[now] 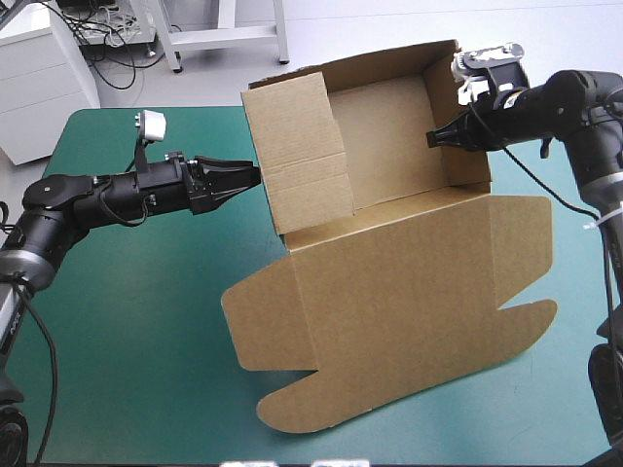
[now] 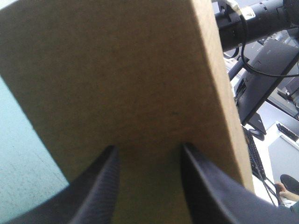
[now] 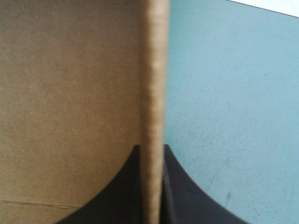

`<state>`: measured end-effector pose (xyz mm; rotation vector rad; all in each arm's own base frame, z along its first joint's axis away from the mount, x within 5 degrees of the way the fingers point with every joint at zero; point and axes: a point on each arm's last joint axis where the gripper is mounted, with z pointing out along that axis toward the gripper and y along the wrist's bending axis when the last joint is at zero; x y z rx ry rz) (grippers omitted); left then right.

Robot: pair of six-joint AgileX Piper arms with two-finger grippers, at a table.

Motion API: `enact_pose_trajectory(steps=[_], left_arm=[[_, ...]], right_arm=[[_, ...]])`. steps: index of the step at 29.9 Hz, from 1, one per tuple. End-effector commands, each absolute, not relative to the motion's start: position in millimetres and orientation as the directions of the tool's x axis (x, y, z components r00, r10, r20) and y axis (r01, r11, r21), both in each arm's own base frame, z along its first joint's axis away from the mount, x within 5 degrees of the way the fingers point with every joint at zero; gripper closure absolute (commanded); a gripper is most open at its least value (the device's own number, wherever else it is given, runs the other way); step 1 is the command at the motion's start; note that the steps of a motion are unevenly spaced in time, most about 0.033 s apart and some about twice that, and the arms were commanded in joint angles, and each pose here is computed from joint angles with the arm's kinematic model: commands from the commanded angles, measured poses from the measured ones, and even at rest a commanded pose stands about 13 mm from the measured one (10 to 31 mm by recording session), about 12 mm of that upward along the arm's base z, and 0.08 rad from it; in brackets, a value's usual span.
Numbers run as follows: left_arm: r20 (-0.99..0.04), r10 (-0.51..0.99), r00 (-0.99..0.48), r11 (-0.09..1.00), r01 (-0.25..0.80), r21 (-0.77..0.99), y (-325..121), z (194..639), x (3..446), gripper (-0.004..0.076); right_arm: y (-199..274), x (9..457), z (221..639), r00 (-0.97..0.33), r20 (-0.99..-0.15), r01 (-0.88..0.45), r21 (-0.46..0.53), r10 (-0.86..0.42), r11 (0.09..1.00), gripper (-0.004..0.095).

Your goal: Fold the box

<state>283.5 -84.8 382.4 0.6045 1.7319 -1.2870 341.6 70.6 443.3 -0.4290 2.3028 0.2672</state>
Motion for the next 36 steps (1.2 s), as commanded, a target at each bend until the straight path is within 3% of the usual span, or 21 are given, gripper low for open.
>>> enact_pose_trajectory(steps=[1,4,10,17,26,36], left_arm=[[-0.870,-0.153,-0.470,0.213,0.844,-0.493,-89.4,411.0,265.2,0.0162],[-0.870,-0.149,-0.471,0.207,0.845,-0.493,-91.3,410.9,264.5,0.0071],[-0.874,-0.121,-0.470,0.176,0.856,-0.485,-102.1,410.3,260.5,0.0069],[-0.876,-0.141,-0.462,0.231,0.845,-0.483,-100.8,413.0,265.7,0.0069],[-0.911,-0.006,-0.413,0.505,0.785,-0.359,-99.9,453.7,276.2,0.0072],[-0.892,0.119,-0.435,0.749,0.629,-0.208,-139.6,488.9,281.7,0.0091]], right_arm=[[76.6,328.8,473.2,-0.541,-0.822,-0.381,0.052,-0.177,0.923,0.0929],[77.9,328.4,473.1,-0.546,-0.821,-0.377,0.061,-0.169,0.924,0.0929],[80.0,327.9,473.1,-0.549,-0.820,-0.376,0.069,-0.162,0.924,0.0929],[79.9,328.1,473.3,-0.555,-0.820,-0.362,0.086,-0.141,0.928,0.0929],[79.7,329.7,475.4,-0.549,-0.831,-0.333,0.119,-0.090,0.935,0.0923],[99.1,329.3,479.0,-0.503,-0.861,-0.301,0.099,-0.070,0.948,0.0924]])
